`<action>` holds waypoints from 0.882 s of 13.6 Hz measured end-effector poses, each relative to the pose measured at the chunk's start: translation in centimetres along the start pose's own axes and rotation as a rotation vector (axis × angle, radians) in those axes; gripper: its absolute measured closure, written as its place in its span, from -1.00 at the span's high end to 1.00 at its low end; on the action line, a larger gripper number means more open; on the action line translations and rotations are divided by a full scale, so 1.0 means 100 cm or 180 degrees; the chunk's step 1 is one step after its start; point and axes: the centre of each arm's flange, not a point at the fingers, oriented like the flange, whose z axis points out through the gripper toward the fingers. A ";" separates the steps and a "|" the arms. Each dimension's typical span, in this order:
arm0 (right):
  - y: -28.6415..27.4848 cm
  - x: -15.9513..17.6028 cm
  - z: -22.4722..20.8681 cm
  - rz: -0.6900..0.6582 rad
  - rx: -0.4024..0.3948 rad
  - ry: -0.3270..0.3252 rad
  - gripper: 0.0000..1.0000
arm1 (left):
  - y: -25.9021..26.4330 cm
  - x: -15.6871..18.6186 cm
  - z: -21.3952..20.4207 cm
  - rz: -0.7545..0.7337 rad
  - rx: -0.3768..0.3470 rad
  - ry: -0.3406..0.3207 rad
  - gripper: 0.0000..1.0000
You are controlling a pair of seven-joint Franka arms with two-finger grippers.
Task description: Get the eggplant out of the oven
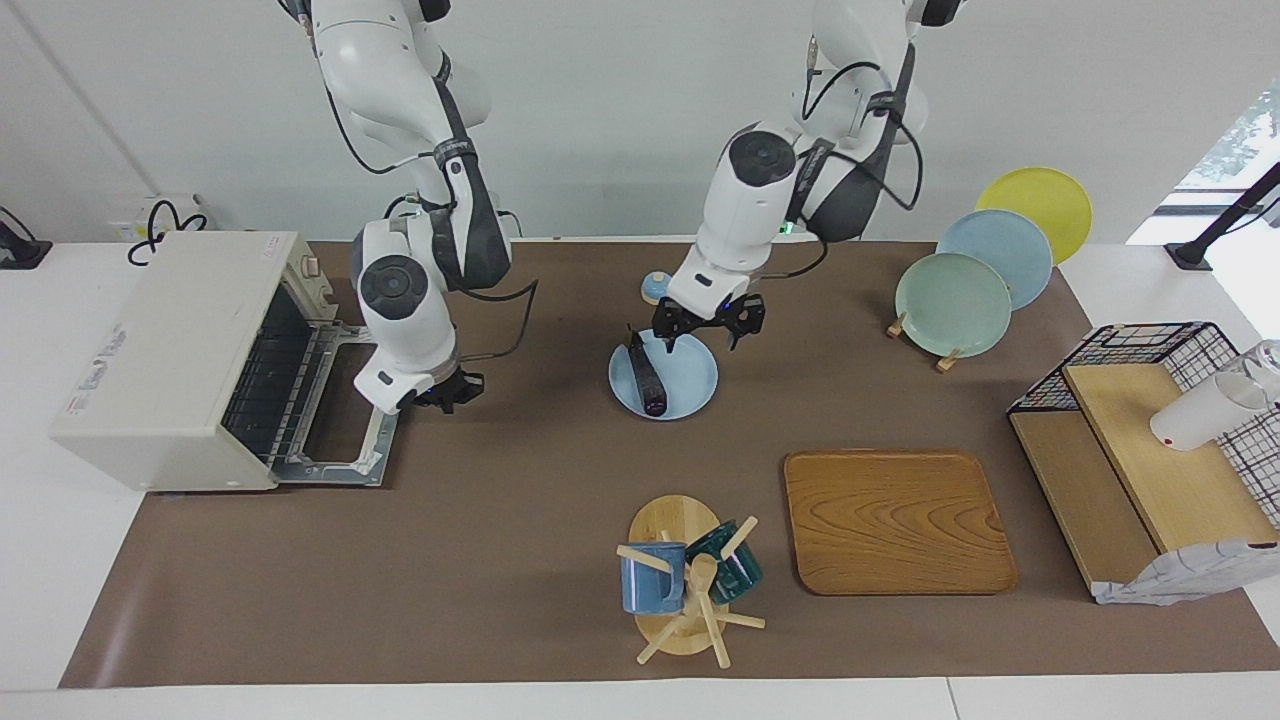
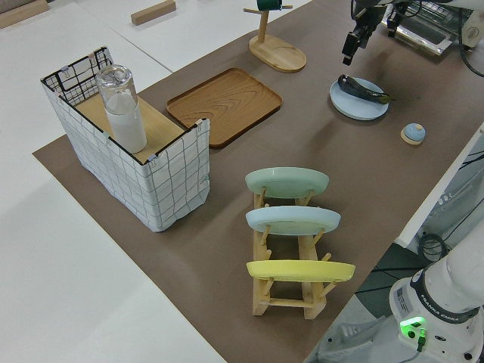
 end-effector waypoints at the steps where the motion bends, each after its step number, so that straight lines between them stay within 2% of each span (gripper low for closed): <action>1: 0.003 -0.004 0.009 -0.0004 0.0009 0.0027 -0.98 | 0.010 -0.005 0.028 0.0010 -0.0009 -0.0024 1.00; 4: 0.006 -0.015 0.026 -0.0107 -0.0017 0.0102 -0.98 | 0.022 -0.008 0.081 0.0021 0.0006 -0.0112 1.00; 8: 0.024 -0.018 0.033 -0.0271 -0.0251 0.0107 -0.98 | 0.018 -0.005 0.089 -0.0003 0.0021 -0.0126 0.96; 9: 0.024 -0.018 0.032 -0.0298 -0.0285 0.0111 -0.98 | 0.018 -0.005 0.089 -0.0003 0.0020 -0.0125 0.90; 10: 0.024 -0.018 0.032 -0.0325 -0.0316 0.0115 -0.98 | 0.018 -0.005 0.089 -0.0003 0.0020 -0.0125 0.76; 11: 0.025 -0.018 0.031 -0.0370 -0.0374 0.0121 -0.98 | 0.018 -0.005 0.089 -0.0003 0.0021 -0.0126 0.76; 12: 0.026 -0.019 0.031 -0.0428 -0.0452 0.0129 -0.98 | 0.018 -0.005 0.090 -0.0003 0.0022 -0.0128 0.55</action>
